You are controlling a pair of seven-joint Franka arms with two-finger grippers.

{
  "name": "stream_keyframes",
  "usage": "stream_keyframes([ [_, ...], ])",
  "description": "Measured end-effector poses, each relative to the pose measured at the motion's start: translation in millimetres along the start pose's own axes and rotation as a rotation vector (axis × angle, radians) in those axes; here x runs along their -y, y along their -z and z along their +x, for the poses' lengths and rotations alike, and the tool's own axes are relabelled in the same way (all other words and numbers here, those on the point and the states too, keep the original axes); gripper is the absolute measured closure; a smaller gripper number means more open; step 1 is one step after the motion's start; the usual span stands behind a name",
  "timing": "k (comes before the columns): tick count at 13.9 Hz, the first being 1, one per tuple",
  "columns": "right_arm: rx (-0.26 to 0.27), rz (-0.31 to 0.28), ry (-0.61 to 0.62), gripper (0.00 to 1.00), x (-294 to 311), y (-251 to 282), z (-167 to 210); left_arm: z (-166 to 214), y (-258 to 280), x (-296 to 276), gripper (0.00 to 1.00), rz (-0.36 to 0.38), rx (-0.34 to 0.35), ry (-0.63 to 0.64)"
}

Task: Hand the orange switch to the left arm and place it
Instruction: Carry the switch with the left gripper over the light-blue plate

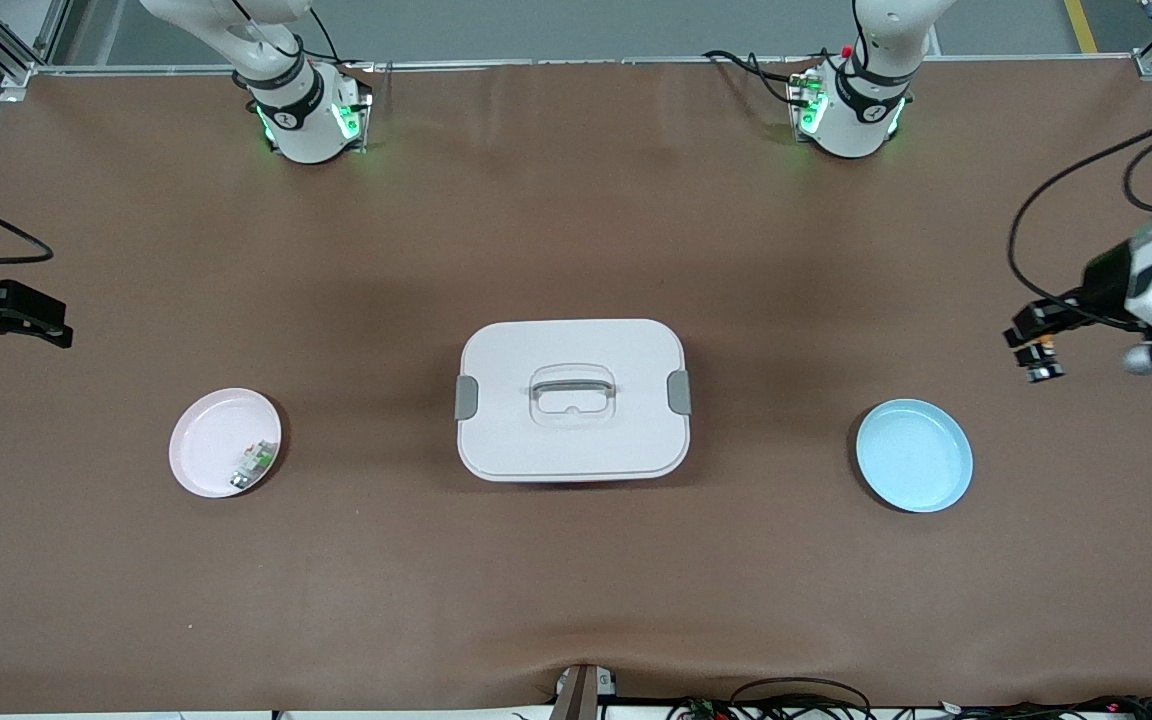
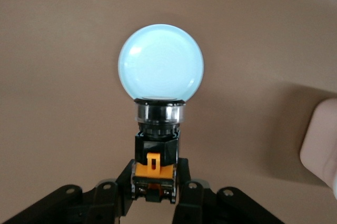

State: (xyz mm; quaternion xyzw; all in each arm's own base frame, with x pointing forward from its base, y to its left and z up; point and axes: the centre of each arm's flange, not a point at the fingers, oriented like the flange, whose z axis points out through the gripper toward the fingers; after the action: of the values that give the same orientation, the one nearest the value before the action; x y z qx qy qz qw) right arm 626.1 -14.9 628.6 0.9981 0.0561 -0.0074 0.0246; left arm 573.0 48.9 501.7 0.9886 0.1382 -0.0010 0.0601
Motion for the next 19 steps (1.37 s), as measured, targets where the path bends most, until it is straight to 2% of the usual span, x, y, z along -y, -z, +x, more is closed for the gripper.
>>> stream_keyframes([
  [2, 0.005, 0.006, 0.001, 0.0, 3.2, -0.9, 0.2, 9.4, -6.2, 37.3, 0.65, 0.021, 0.007, 0.048],
  [4, 0.036, 0.01, 0.0, 0.0, 4.0, -3.6, -3.2, 16.3, -13.4, 59.0, 0.65, 0.032, 0.014, 0.099],
  [6, 0.065, 0.015, -0.019, 0.0, 3.7, -6.0, -6.5, 24.8, -19.6, 69.0, 0.65, 0.022, 0.005, 0.228],
  [8, 0.081, 0.019, -0.069, 0.0, 5.7, -7.1, -8.1, 35.0, -25.8, 68.5, 0.65, 0.016, -0.035, 0.396],
  [11, 0.102, 0.021, -0.111, 0.0, 11.4, -9.7, -11.7, 43.0, -44.0, 40.4, 0.65, 0.089, -0.099, 0.614],
  [13, 0.115, 0.021, -0.119, 0.0, 7.8, -14.7, -15.5, 44.8, -59.6, 13.0, 0.65, 0.1, -0.124, 0.741],
  [16, 0.103, 0.036, -0.148, 0.0, -7.9, -21.6, -23.4, 47.9, -85.5, -9.7, 0.65, 0.074, -0.11, 0.885],
  [19, 0.047, 0.041, -0.153, 0.0, -7.4, -27.5, -38.7, 50.3, -111.4, -26.1, 0.65, 0.057, -0.085, 0.948],
])
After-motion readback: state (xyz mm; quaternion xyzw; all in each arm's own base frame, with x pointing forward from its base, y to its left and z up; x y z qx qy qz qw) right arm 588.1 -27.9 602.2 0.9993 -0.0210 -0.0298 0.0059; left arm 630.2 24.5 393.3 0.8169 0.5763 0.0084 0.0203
